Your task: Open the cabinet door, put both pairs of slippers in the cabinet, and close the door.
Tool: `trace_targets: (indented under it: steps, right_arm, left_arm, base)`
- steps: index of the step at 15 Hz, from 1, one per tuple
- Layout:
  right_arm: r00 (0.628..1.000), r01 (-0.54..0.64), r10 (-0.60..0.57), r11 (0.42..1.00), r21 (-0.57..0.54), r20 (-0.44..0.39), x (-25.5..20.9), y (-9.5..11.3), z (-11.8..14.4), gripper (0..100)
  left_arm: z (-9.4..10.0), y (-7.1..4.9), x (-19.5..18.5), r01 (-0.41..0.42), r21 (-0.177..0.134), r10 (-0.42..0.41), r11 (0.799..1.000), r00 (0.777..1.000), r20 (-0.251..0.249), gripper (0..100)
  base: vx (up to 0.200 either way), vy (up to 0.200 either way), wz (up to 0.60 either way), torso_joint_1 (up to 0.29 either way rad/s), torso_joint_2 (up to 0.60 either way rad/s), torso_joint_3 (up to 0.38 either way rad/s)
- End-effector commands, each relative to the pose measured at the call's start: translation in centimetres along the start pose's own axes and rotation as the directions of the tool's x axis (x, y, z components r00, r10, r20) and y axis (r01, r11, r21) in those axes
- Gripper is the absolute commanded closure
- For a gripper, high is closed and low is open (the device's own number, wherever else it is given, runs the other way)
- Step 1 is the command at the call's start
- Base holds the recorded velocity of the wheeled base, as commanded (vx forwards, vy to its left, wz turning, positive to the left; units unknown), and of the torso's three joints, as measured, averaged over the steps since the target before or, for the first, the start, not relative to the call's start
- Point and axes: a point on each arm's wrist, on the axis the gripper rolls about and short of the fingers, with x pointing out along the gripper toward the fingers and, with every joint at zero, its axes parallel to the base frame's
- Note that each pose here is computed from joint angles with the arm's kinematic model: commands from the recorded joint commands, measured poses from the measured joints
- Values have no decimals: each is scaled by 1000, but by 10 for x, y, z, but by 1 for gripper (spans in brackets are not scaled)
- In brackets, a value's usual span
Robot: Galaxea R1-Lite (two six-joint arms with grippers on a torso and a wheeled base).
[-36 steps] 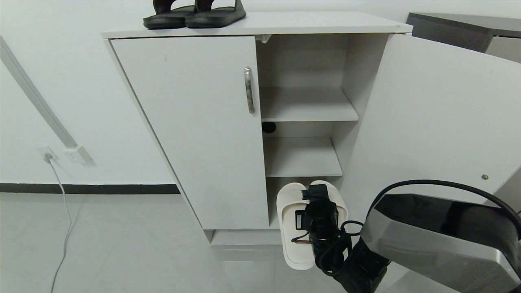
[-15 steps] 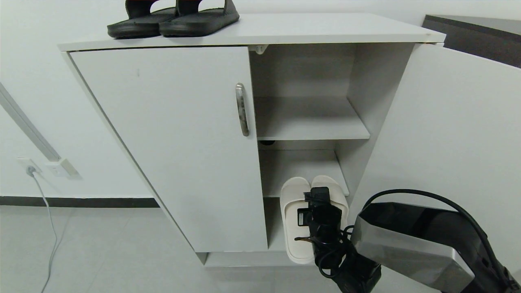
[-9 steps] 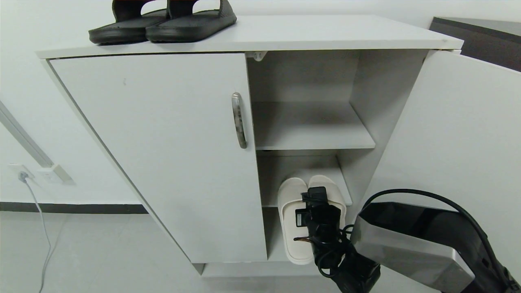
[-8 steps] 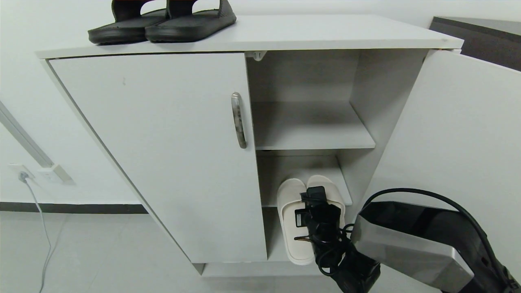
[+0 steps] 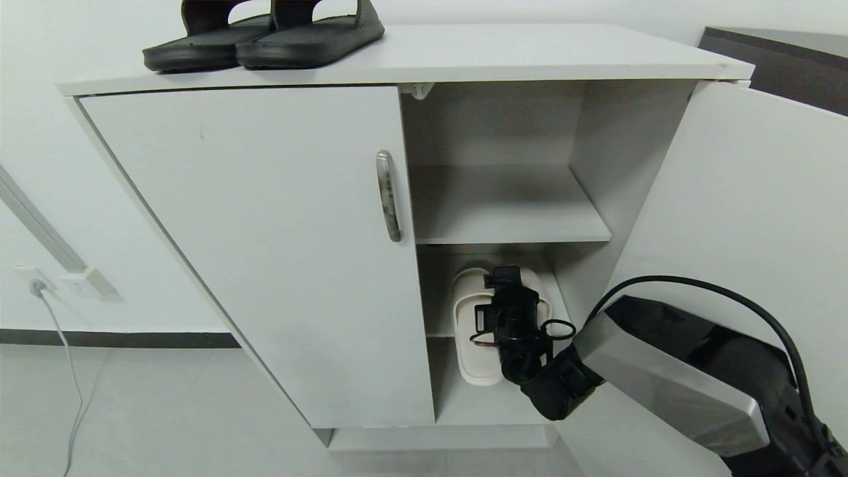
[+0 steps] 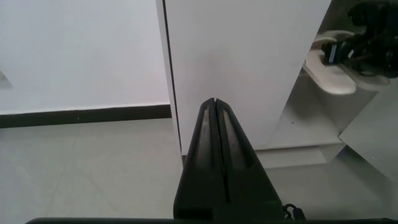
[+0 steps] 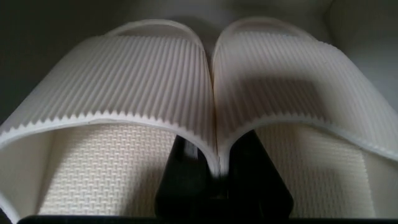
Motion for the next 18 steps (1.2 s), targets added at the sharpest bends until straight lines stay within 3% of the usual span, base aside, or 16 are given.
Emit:
trace_targets:
  steps: [1,8,17,18]
  right_arm:
    - [1000,20,-21,1000,19,13,19,-1,-1,100]
    - [998,44,-46,998,41,38,58,-7,13,100]
    - [1000,27,-27,1000,9,13,62,-8,9,100]
    - [1000,27,-27,1000,7,11,62,-8,9,0]
  left_arm:
    - [0,0,0,-2,0,2,1000,1000,-3,100]
    - [0,0,0,0,0,0,1000,1000,-1,100]
    - [0,0,0,0,0,0,1000,1000,-3,100]
    - [0,0,0,-2,0,2,1000,1000,-1,100]
  base:
    - [0,0,0,0,0,0]
    - [0,0,0,0,0,0]
    - [0,0,0,0,0,0]
    - [0,0,0,0,0,0]
